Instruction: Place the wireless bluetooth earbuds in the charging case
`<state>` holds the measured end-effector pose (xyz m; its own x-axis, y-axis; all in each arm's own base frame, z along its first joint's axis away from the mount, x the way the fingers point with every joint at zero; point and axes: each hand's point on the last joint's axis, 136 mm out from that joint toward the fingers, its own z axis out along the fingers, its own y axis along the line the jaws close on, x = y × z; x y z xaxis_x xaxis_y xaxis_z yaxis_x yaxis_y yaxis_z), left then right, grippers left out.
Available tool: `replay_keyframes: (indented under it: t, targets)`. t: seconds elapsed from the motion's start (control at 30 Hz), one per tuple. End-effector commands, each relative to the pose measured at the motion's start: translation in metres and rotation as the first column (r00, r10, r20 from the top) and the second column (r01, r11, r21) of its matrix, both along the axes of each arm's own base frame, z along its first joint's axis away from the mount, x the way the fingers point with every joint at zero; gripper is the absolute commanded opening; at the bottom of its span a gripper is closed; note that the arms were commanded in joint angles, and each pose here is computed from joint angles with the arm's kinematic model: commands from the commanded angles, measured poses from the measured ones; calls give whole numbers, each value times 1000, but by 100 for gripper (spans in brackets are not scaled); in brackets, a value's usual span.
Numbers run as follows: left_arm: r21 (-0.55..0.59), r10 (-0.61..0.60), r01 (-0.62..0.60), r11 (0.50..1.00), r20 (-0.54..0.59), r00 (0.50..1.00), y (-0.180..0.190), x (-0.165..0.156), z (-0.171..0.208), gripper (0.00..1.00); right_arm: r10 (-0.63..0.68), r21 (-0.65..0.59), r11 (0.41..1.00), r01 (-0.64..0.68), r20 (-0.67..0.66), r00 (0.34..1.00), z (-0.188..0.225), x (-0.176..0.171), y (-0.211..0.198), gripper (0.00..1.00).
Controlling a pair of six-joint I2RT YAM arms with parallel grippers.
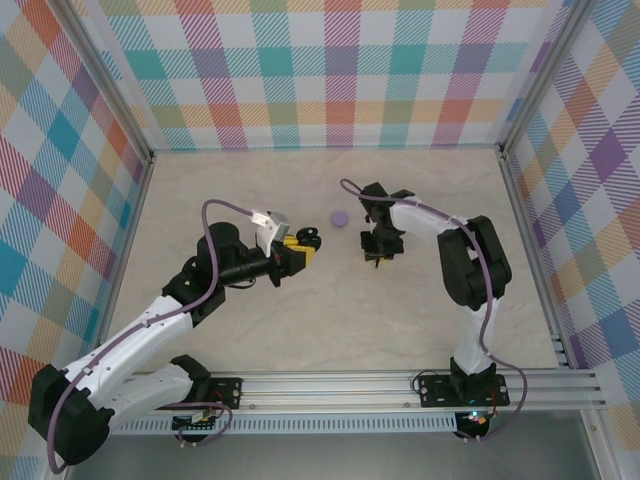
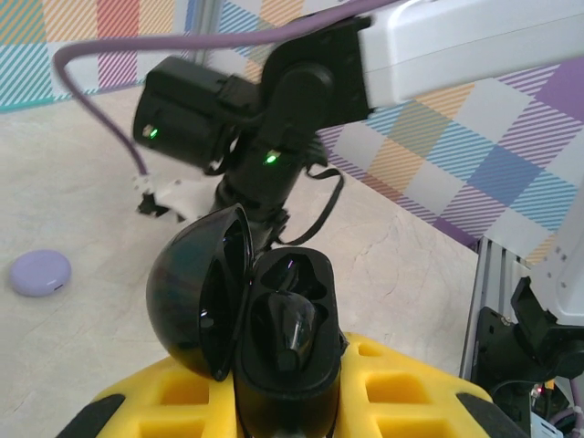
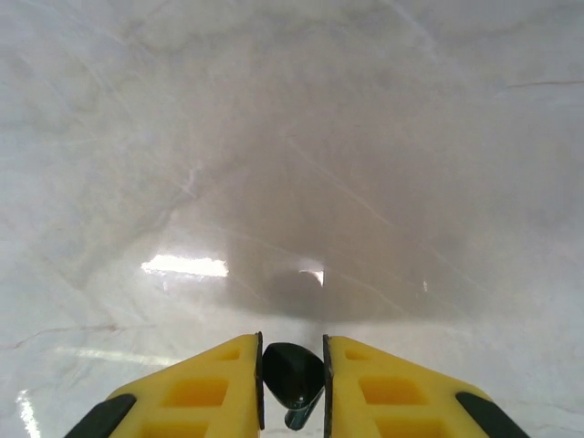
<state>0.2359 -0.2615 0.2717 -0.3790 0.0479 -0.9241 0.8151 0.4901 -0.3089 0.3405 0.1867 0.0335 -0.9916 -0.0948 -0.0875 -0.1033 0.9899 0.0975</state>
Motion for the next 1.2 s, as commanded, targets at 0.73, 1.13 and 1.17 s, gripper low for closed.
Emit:
replay_keyframes:
  t: [0.73,1.13,1.17]
  targets:
    - [18,77,-75,997,-169,983,-19,34,-48,5,33,510,803,-309,479,877,184,-22,62,21]
    - [-51,-47,41,998,-132,990,-33,22,-43,6,69,507,709,-491,642,763,252,-50,88,22]
    - [-56,-54,47,997,-129,990,-33,21,-43,6,73,504,702,-503,652,754,256,-52,90,22]
